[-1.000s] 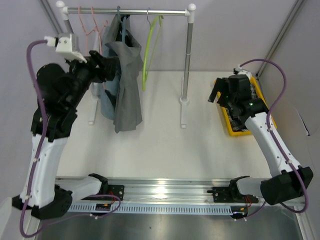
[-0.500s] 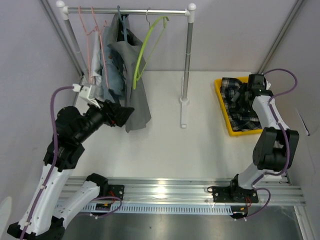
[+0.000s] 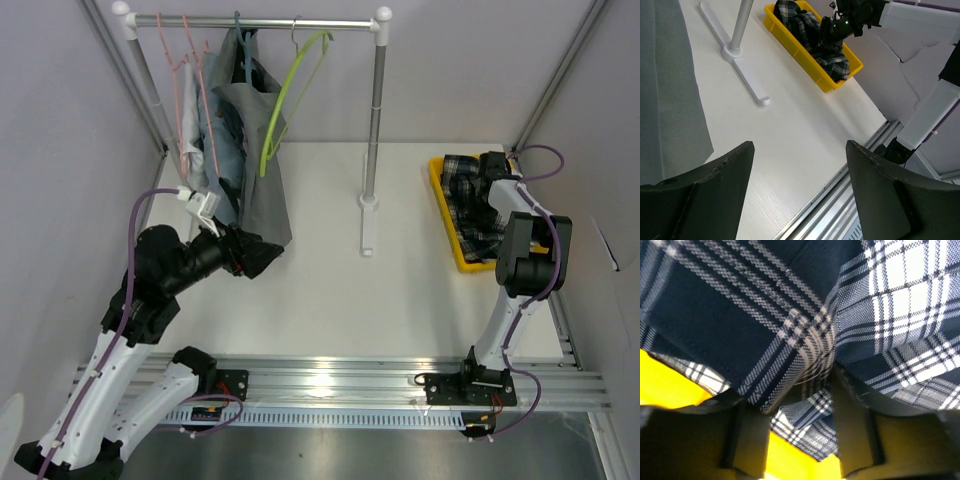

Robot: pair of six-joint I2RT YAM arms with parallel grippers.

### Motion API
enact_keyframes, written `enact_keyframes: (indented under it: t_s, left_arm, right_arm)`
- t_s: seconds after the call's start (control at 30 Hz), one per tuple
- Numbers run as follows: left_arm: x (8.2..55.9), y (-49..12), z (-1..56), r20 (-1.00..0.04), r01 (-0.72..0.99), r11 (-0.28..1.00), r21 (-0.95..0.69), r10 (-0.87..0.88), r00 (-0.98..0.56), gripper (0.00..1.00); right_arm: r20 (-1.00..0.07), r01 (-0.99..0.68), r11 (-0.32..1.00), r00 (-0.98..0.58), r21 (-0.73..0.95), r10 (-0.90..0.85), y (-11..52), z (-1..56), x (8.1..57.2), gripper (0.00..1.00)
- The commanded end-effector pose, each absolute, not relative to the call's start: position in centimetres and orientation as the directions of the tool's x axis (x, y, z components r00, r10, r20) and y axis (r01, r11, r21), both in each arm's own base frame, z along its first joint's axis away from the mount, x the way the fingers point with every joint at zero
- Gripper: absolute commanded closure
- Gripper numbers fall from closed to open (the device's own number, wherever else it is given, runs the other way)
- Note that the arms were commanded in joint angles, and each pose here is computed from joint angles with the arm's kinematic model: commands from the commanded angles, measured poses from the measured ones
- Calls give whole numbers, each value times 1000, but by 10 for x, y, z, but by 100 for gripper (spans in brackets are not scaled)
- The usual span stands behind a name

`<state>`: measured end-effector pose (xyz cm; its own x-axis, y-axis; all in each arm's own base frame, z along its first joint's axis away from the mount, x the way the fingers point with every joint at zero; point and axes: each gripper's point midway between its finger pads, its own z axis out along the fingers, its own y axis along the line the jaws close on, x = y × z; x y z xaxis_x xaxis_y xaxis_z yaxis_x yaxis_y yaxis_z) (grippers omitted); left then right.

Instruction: Place the skirt on the hanger

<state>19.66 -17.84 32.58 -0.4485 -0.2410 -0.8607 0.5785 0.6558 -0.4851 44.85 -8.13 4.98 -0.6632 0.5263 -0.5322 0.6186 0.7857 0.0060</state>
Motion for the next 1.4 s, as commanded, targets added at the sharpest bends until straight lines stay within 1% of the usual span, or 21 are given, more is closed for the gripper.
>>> enact_keyframes:
  t_s: [0.0,0.03,0.07,0.13,0.3,0.33,0.37,0.43,0.47,0.53,0.6,0.63,0.77,0.83,0.9,0.93,1.07,1.17,1.3,1.37]
  left_arm:
    - [193,-185,321,-864,611,630,-480,-217,-454,21]
    - [193,-185,319,-863,612,627,-481,-215,-458,21]
    - [193,-186,317,-862,614,624,-482,-213,-460,21]
    - [195,-188,313,-860,614,625,-483,-206,-466,21]
    - [201,-195,306,-855,622,611,-489,-195,-481,22]
    - [203,-197,304,-853,621,611,-491,-191,-486,23]
    - [204,-198,305,-854,626,606,-491,-193,-483,23]
    - [205,-200,306,-855,632,601,-489,-190,-482,23]
    - [208,-202,304,-852,631,599,-493,-187,-488,23]
    - [208,-204,302,-851,636,593,-494,-183,-492,23]
    - [210,-207,299,-848,638,588,-498,-176,-500,23]
    - [210,-209,298,-846,642,581,-500,-171,-505,23]
    - [210,-217,292,-847,662,560,-499,-155,-508,23]
    - [206,-223,290,-851,686,534,-495,-139,-506,23]
    - [206,-229,291,-867,712,514,-478,-150,-475,22]
    - [204,-236,298,-880,737,491,-465,-164,-446,21]
    - [204,-255,293,-874,739,472,-480,-181,-452,21]
    - [207,-272,304,-876,754,446,-482,-226,-427,20]
    - [218,-287,308,-866,721,481,-500,-283,-412,20]
    - [224,-293,313,-856,711,478,-516,-315,-409,19]
  right_arm:
    - [-621,623,781,-599,36,506,-89,90,472,74]
    - [-639,623,781,-584,42,501,-91,103,475,82]
    - [-650,624,781,-576,41,495,-93,114,474,92]
    - [-704,623,779,-524,68,480,-95,153,473,100]
    - [-800,589,792,-393,160,454,-90,257,461,100]
    - [-823,577,796,-352,185,446,-87,285,453,100]
    - [-832,564,804,-342,190,437,-82,299,447,100]
    - [-869,530,813,-255,241,424,-76,350,434,100]
    - [-875,513,820,-240,254,421,-70,364,427,100]
    - [-904,456,841,-155,291,397,-55,415,413,100]
    - [-916,404,860,-114,312,385,-40,444,402,100]
    - [-921,356,873,-70,335,382,-29,470,395,100]
    - [-923,190,904,39,382,382,4,533,367,100]
    - [-922,107,916,55,386,382,25,550,357,100]
    - [-918,61,918,80,393,388,37,566,346,100]
    - [-920,35,921,73,389,386,48,568,342,100]
    - [-914,-35,918,85,396,397,68,581,327,100]
    - [-910,-96,911,75,401,408,85,586,318,100]
    - [-911,-148,905,49,399,410,104,585,309,100]
    - [-910,-169,900,45,401,413,111,586,303,100]
